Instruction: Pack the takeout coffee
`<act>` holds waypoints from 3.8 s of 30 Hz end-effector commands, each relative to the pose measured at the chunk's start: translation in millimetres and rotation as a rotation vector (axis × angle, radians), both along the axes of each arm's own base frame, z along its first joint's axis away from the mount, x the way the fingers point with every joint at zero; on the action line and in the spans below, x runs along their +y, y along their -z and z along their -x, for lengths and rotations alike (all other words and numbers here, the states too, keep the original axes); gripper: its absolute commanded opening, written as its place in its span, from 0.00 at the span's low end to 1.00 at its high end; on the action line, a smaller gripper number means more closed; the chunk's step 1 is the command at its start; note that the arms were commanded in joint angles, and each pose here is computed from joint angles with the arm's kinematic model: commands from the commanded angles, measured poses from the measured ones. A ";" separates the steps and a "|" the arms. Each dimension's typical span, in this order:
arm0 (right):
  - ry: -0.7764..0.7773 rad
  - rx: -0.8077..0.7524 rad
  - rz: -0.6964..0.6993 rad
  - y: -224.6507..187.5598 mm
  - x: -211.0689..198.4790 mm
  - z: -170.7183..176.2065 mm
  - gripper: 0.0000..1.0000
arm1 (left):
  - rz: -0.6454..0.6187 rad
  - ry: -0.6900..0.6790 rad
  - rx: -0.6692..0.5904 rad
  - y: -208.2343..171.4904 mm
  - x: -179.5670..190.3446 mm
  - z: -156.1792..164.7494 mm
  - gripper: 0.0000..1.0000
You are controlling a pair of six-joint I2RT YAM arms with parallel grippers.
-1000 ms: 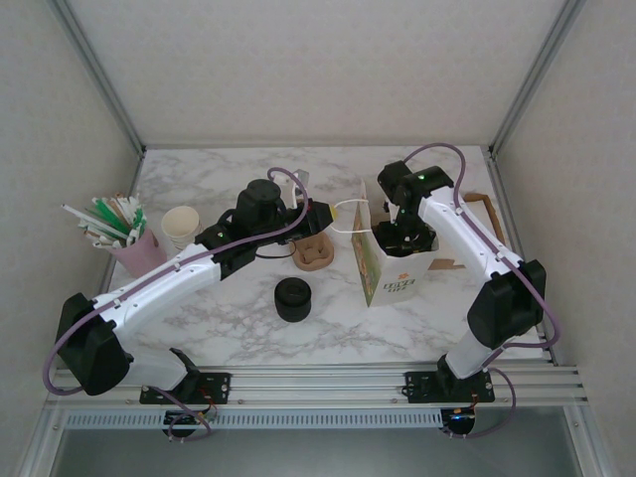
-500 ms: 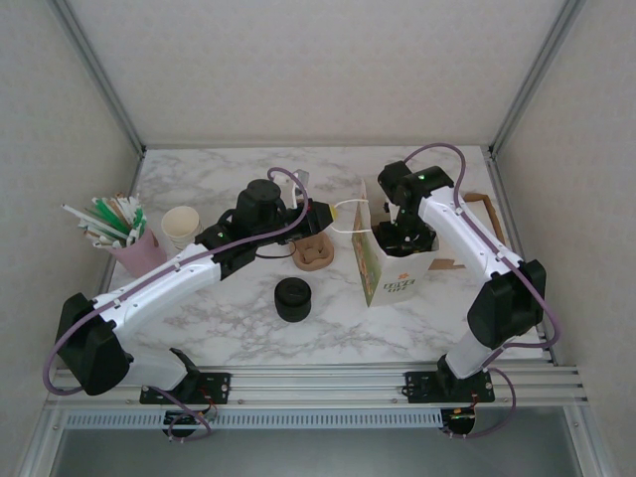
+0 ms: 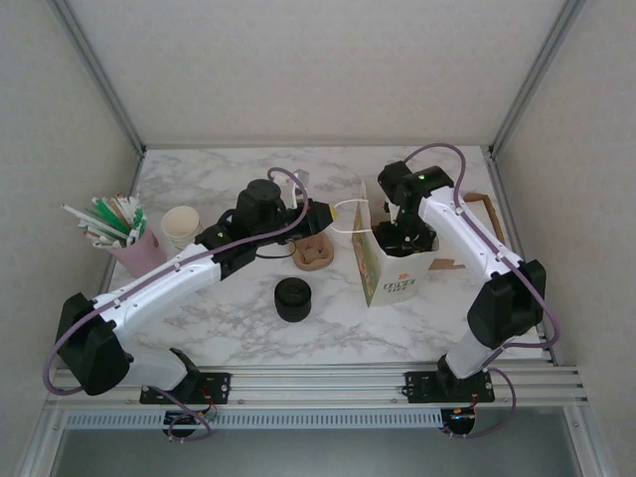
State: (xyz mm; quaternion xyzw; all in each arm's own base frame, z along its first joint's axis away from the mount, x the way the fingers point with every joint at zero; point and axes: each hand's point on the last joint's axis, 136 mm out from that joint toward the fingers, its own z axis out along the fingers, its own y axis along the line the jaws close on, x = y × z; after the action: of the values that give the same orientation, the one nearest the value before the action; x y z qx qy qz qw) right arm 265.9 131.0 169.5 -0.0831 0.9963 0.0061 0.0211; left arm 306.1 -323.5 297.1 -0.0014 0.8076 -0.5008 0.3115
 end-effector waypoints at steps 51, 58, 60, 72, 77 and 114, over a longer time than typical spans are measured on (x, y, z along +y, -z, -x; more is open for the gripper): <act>-0.009 0.038 0.009 38.7 -0.7 -7.3 0.68 | -0.015 -0.014 -0.002 -1.4 -0.5 -2.3 0.00; -0.011 0.037 0.009 39.1 -0.7 -7.0 0.68 | -0.014 -0.016 -0.003 -1.6 -0.8 -2.5 0.00; -0.010 0.039 0.008 39.3 -0.4 -6.7 0.68 | -0.015 -0.016 -0.001 -1.1 -0.7 -2.3 0.00; -0.007 0.031 0.007 34.1 -1.8 -5.7 0.75 | -0.015 -0.018 -0.002 -1.4 -0.5 -2.6 0.00; -0.007 0.018 0.006 25.1 -3.2 -4.5 0.78 | -0.016 -0.020 0.000 -0.2 -0.6 -3.0 0.00; 0.000 -0.051 -0.020 -11.3 -5.4 -2.1 0.96 | -0.012 -0.018 0.005 0.0 -4.9 -5.8 0.00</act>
State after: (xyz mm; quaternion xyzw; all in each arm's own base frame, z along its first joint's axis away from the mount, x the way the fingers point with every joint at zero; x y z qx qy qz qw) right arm 271.8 129.9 163.9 -0.0844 0.9958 0.0137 0.0332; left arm 311.2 -323.1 287.3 -0.0102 0.8155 -0.4884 0.3104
